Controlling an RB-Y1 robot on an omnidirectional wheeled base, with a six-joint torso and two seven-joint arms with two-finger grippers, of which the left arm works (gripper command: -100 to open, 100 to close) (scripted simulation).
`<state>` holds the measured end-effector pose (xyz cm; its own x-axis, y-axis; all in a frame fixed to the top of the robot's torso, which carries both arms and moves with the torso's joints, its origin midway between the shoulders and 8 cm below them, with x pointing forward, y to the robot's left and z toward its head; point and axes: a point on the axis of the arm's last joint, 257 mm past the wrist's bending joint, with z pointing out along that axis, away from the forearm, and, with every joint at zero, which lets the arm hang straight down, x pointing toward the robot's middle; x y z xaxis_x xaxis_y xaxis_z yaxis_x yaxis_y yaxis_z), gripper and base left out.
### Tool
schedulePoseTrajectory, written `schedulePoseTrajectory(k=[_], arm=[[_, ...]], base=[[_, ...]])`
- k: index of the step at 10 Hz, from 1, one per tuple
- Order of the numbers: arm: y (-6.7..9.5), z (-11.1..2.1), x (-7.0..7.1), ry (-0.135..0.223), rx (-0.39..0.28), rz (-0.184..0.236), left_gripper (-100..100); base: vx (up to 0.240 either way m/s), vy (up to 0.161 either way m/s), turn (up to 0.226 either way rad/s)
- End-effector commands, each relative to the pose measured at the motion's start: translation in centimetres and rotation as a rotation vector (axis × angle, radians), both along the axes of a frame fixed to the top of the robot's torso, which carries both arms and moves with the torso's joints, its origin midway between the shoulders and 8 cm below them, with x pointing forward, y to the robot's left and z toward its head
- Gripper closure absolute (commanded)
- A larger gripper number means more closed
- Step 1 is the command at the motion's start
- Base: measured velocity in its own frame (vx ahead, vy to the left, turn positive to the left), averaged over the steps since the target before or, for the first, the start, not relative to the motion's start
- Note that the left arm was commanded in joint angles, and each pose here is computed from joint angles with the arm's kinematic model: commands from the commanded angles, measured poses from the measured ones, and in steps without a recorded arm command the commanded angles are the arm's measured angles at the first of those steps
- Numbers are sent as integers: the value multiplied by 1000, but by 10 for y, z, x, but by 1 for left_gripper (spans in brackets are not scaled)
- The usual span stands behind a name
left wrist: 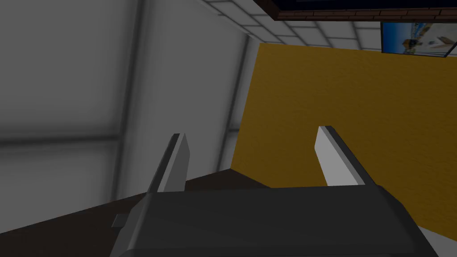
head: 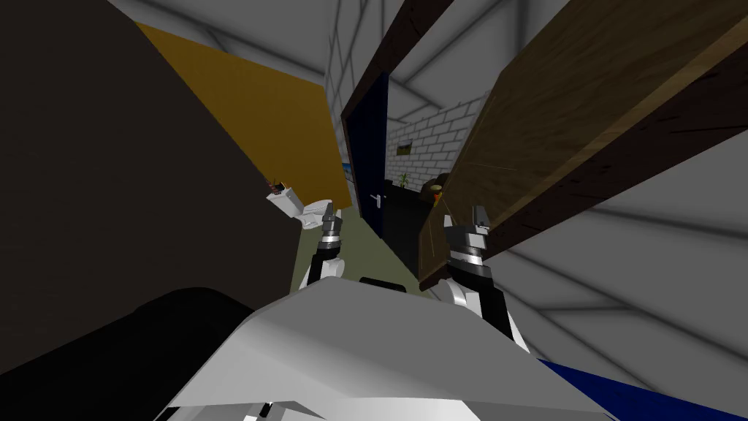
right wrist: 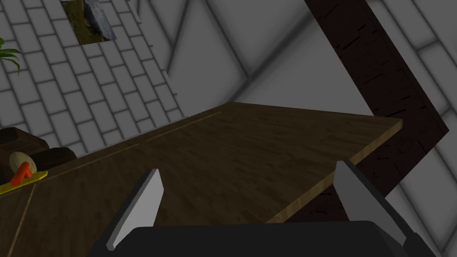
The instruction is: Push the door open
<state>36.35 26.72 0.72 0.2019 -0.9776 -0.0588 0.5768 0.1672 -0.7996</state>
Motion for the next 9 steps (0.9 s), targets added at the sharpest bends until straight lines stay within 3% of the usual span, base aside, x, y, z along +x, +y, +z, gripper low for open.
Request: schedulePoseTrajectory(k=[1,5,9], arm=[[-2,-9,8,17,7,-10,-100],[-4,-29,25,54,18,-28,-100],[-6,-51,45,96,28,-43,-100]], base=[[82,-12,-137],[62,170,-123],[61,106,-129]])
